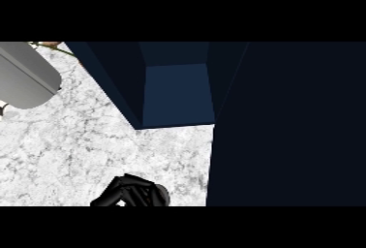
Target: Pick up the wine, place it into the cabinet and close the cabinet
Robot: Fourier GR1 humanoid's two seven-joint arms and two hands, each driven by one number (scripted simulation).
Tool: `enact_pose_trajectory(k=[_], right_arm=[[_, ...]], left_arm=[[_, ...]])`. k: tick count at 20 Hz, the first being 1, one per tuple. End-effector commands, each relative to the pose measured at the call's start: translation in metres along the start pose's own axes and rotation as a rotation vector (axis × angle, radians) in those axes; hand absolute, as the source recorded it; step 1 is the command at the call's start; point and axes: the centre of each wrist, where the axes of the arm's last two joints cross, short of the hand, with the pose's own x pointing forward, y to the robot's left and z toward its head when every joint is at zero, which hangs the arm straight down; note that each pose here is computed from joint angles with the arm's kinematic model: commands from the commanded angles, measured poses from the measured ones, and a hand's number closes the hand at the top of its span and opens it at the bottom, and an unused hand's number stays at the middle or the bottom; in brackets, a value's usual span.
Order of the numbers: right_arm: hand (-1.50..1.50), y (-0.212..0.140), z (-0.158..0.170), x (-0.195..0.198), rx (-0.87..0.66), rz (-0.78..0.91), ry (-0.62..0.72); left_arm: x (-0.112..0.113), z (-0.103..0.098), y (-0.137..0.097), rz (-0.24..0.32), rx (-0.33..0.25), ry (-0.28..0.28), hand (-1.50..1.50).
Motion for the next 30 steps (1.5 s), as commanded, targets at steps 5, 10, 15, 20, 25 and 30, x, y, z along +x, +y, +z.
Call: enact_pose_trajectory(k=[5,10,15,20,25,30], right_arm=[[-1.50,-0.001,0.003,0.008,-0.009,-0.008,-0.009],[-1.50,-0.004,0.006,0.010,-0.048,-0.005,-0.009],[-1.50,-0.005,0.007,0.010,-0.032,-0.003,-0.020],[-1.50,-0.007,0.008,0.014,-0.047,0.014,-0.005],[-1.50,-0.003,0.008,0.012,-0.066,-0.001,-0.024],[-1.50,-0.012,0.009,0.011,-0.047,0.032,-0.030]], left_arm=[[0.032,0.016,0.009,0.103,-0.137,-0.038,1.50],[0.037,0.014,0.007,0.123,-0.158,-0.034,1.50],[0.045,-0.002,0.002,0.138,-0.163,-0.052,1.50],[0.041,-0.006,-0.007,0.133,-0.183,-0.081,1.50],[0.035,-0.019,-0.034,0.140,-0.167,-0.074,1.50],[0.046,-0.037,-0.047,0.162,-0.174,-0.028,1.50]])
